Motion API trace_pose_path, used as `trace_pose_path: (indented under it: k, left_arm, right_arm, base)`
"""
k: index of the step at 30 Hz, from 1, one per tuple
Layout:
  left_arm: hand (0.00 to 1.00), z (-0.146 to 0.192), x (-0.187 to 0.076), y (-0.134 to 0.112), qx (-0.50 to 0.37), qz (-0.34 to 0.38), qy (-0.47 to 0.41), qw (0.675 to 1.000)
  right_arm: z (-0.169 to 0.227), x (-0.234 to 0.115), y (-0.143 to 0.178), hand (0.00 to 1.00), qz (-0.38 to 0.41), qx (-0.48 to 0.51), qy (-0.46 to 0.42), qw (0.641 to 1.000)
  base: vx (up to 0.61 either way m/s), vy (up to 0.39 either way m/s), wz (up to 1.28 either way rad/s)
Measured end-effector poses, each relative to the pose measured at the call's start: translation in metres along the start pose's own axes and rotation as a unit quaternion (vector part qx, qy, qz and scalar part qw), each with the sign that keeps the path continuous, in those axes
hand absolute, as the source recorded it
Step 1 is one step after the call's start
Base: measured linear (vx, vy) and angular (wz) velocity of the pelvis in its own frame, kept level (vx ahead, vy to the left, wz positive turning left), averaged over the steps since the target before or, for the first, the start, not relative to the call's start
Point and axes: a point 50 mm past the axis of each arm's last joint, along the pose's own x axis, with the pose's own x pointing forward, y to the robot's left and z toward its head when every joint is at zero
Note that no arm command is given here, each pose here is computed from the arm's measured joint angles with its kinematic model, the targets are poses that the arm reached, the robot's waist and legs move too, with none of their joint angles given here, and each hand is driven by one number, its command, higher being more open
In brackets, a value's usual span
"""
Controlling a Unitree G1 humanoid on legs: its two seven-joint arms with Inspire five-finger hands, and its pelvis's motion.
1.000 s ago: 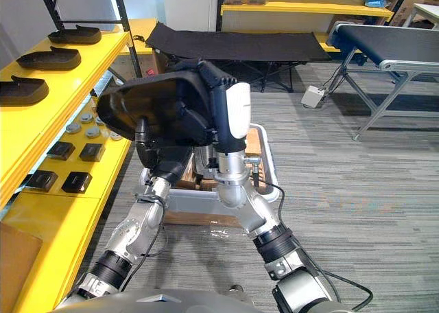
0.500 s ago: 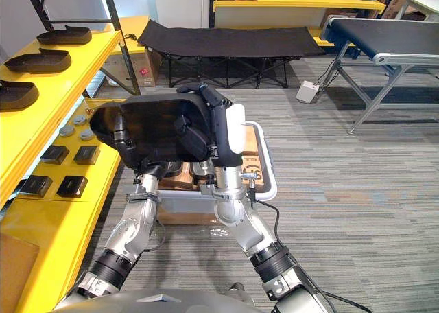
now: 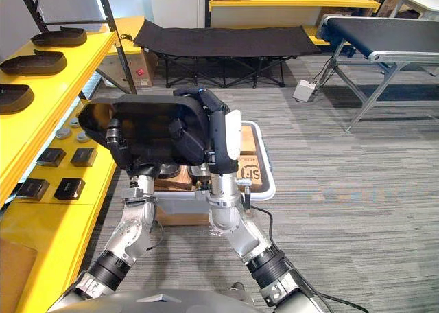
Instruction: Walk over and take three plastic housings, then place them on the shelf
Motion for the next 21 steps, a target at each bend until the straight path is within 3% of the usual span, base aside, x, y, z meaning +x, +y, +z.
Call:
trace_pose_path:
  k: [5,10,11,13,15,21]
  left_arm:
    - [0.0,0.002,0.004,-0.003,-0.001,0.033,-0.019,0.999]
    - [0.0,0.031,0.012,-0.014,0.136,0.06,-0.089,0.985]
    - [0.0,0.043,0.012,-0.021,0.203,0.07,-0.114,0.97]
    - [0.0,0.055,0.01,-0.027,0.25,0.077,-0.137,0.955]
    - [0.0,0.071,0.004,-0.036,0.351,0.101,-0.177,0.914]
    - [0.0,0.092,-0.01,-0.05,0.506,0.157,-0.265,0.805]
  right_arm:
    - [-0.005,-0.004,0.0,1.0,0.032,0.016,0.033,0.999]
    - [-0.017,-0.015,-0.005,1.0,0.04,0.022,0.098,0.994]
    - [-0.021,-0.015,-0.009,1.0,0.032,0.024,0.118,0.992]
    - [-0.024,-0.014,-0.013,1.0,0.021,0.028,0.132,0.991]
    - [-0.028,-0.012,-0.018,1.0,0.0,0.043,0.154,0.987]
    - [-0.033,-0.023,-0.021,1.0,-0.026,0.071,0.195,0.978]
  base:
    - [0.0,0.0,0.0]
    - [0.0,0.0,0.0]
    - [0.0,0.0,0.0]
    - [0.0,0.0,0.0]
    - [0.0,0.0,0.02]
    - [0.0,0.0,0.04]
